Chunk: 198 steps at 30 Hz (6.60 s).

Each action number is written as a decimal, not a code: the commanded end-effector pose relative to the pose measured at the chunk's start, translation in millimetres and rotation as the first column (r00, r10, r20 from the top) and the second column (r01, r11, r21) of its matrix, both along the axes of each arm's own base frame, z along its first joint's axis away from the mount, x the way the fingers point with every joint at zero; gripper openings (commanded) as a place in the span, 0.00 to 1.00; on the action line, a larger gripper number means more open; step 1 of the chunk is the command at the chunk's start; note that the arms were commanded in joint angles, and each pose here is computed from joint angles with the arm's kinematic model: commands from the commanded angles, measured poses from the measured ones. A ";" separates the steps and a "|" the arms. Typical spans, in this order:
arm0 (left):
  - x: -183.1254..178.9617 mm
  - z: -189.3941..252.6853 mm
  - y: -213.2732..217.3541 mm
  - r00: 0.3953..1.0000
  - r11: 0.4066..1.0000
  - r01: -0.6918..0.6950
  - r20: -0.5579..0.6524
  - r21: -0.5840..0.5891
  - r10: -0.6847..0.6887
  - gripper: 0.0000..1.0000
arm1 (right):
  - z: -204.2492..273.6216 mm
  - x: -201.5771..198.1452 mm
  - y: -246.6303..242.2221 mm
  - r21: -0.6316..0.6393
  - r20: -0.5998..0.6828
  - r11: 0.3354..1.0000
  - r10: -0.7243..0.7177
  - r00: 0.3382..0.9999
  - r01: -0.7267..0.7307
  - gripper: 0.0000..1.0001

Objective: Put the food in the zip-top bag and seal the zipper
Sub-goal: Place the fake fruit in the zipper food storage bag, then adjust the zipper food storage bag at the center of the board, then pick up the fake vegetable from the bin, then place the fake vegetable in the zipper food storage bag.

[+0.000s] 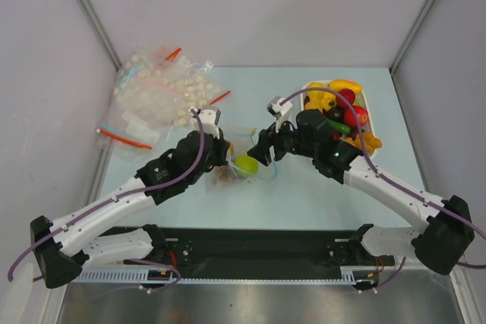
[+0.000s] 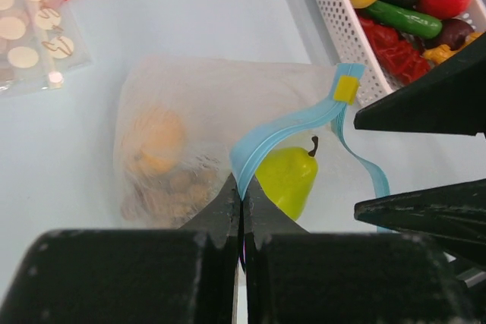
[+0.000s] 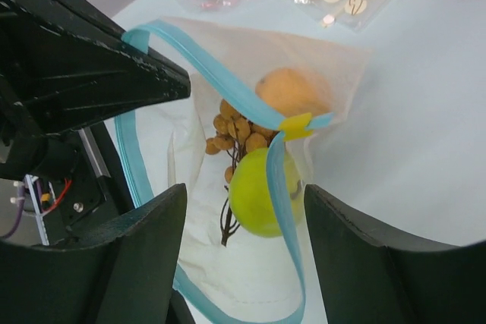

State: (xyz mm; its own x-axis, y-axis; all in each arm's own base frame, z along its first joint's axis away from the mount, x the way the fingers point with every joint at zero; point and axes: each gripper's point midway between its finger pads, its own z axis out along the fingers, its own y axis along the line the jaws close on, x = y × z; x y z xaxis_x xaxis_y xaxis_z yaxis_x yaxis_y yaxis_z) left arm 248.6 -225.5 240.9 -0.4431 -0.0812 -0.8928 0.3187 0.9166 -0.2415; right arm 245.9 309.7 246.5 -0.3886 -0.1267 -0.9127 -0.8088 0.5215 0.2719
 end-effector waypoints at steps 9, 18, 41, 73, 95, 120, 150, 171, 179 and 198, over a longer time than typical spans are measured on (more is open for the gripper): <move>11.6 26.0 58.9 0.952 0.954 -0.296 0.064 -0.045 0.298 0.01 | -34.9 18.5 27.1 -0.186 -0.032 0.980 -0.078 0.996 0.071 0.66; 7.3 32.2 89.9 0.900 0.902 -0.422 0.081 -0.091 0.429 0.04 | -46.5 21.2 31.7 -0.209 -0.065 0.974 -0.100 0.993 0.084 0.59; -4.2 23.9 -22.1 0.992 0.989 0.121 0.027 -0.081 -0.120 0.00 | 95.2 -25.9 -29.9 0.338 0.229 0.933 -0.209 0.951 0.124 0.00; 23.8 -11.6 12.4 0.990 0.986 -0.140 -0.015 0.094 0.142 0.00 | 32.0 58.6 -86.7 0.146 -0.035 0.826 -0.545 0.838 0.544 0.70; 16.5 -1.3 12.7 0.994 0.994 -0.106 0.020 0.021 0.106 0.00 | -22.5 77.4 -325.1 -0.019 -0.227 -0.193 -0.955 -0.193 0.981 1.00; 12.7 0.1 8.2 0.997 0.997 -0.075 0.017 -0.004 0.075 0.00 | -111.0 100.4 -391.2 -0.202 -0.193 -0.274 -0.930 -0.312 0.940 1.00; 13.9 -4.2 1.9 0.998 0.998 -0.058 0.006 0.000 0.058 0.01 | -8.0 84.5 -335.8 0.227 -0.294 0.069 -0.946 0.136 0.971 0.42; 10.5 -5.6 -15.9 1.000 0.999 0.026 -0.001 -0.027 -0.026 0.00 | 108.6 -11.5 -115.4 0.570 0.163 0.799 -0.338 0.927 0.191 0.36; -7.1 15.5 -30.5 0.987 0.982 0.163 0.032 -0.099 -0.160 0.00 | 103.5 -42.8 -65.7 0.519 0.256 0.855 -0.151 0.955 -0.004 0.36; -30.9 26.9 -49.0 0.955 0.942 0.290 -0.020 -0.172 -0.297 0.03 | 85.1 -56.7 -23.5 0.411 0.330 0.910 -0.090 0.940 -0.058 0.31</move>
State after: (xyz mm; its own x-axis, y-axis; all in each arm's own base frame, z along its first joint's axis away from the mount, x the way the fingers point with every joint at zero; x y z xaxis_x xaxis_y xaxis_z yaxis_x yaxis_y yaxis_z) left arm 211.5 -270.7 249.0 -0.5196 -0.0424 -0.8534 0.5637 0.7335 -0.3797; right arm 189.0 287.1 302.0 -0.1442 0.2499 -0.9575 -0.8740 0.4215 0.2417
